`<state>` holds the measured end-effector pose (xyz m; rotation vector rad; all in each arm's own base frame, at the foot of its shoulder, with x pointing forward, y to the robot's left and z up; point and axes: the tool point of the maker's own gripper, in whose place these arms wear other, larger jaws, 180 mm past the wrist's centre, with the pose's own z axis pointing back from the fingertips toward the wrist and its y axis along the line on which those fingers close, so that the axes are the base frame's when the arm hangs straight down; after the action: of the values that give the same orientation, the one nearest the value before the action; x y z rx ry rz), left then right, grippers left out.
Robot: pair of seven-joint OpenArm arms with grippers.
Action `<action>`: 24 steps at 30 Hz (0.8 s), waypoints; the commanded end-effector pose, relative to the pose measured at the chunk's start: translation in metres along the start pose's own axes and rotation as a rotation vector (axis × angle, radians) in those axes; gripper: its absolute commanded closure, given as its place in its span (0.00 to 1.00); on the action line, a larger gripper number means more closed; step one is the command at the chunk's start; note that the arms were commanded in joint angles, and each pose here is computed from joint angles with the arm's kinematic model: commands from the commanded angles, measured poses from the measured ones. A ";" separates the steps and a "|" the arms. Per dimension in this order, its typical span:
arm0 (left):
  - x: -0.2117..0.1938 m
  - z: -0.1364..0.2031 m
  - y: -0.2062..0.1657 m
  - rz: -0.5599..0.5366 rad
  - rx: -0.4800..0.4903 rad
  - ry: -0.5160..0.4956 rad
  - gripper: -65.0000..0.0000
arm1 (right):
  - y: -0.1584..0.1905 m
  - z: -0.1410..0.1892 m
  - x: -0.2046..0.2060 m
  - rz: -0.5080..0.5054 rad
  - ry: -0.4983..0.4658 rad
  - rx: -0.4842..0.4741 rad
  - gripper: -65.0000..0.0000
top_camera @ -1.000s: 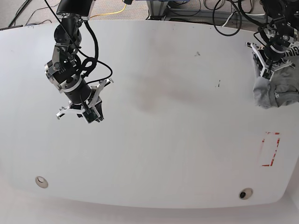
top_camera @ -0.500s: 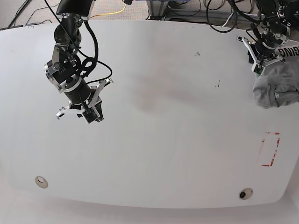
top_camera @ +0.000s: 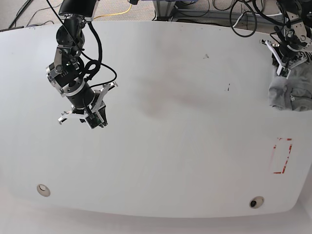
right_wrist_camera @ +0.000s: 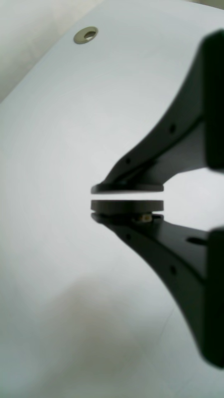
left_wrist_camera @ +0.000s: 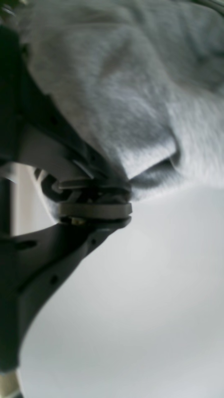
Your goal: Layout the t-shirt on the table in an organized manner, then fold the t-shirt properly
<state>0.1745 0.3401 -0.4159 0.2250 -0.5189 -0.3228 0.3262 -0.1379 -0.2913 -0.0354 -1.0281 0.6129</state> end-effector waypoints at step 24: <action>0.117 0.021 -0.047 -0.055 -0.005 -0.307 0.93 | 0.037 -0.003 0.031 0.049 -0.132 0.096 0.95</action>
<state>0.2267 0.2635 -0.3834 0.1814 -0.6997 -0.4103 0.3181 -0.1103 -0.2997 0.0085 -1.0227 0.6932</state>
